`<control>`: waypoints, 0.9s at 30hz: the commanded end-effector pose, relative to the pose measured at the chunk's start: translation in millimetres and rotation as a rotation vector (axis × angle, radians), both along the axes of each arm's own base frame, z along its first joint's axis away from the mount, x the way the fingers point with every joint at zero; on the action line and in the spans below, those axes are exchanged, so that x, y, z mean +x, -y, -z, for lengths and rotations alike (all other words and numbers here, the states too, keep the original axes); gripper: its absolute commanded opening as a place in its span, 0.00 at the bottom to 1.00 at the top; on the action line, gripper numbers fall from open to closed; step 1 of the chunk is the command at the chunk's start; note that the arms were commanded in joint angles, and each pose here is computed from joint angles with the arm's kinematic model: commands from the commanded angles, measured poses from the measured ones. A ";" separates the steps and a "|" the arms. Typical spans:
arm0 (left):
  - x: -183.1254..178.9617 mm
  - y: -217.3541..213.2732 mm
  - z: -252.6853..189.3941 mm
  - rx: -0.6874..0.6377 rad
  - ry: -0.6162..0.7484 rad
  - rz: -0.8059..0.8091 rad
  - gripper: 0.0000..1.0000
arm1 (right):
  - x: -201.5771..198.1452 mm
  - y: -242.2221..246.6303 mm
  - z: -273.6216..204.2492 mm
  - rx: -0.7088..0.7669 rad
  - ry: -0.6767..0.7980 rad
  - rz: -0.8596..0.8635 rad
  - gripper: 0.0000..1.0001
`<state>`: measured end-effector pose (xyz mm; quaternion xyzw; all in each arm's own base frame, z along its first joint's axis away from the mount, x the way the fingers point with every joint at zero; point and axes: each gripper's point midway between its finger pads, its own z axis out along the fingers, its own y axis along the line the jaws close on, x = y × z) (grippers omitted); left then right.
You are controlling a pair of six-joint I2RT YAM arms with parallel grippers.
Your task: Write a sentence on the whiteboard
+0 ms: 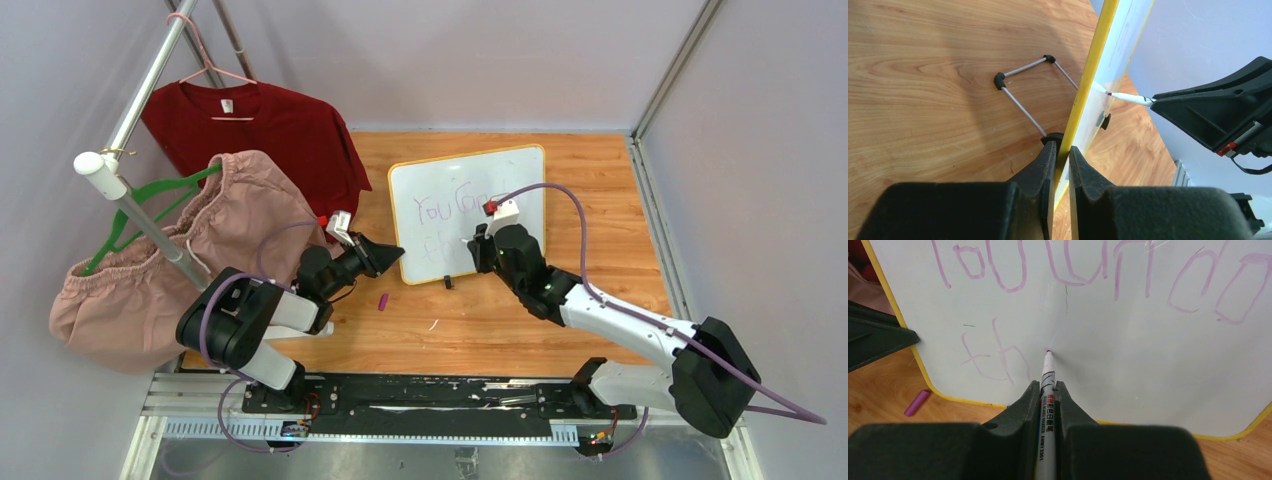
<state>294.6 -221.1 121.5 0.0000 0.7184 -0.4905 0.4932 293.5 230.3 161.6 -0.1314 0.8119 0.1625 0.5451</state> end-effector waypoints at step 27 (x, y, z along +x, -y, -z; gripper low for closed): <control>-1.3 1.6 -14.9 -0.029 0.059 0.004 0.00 | -12.0 5.0 6.3 0.038 -0.052 -0.016 0.00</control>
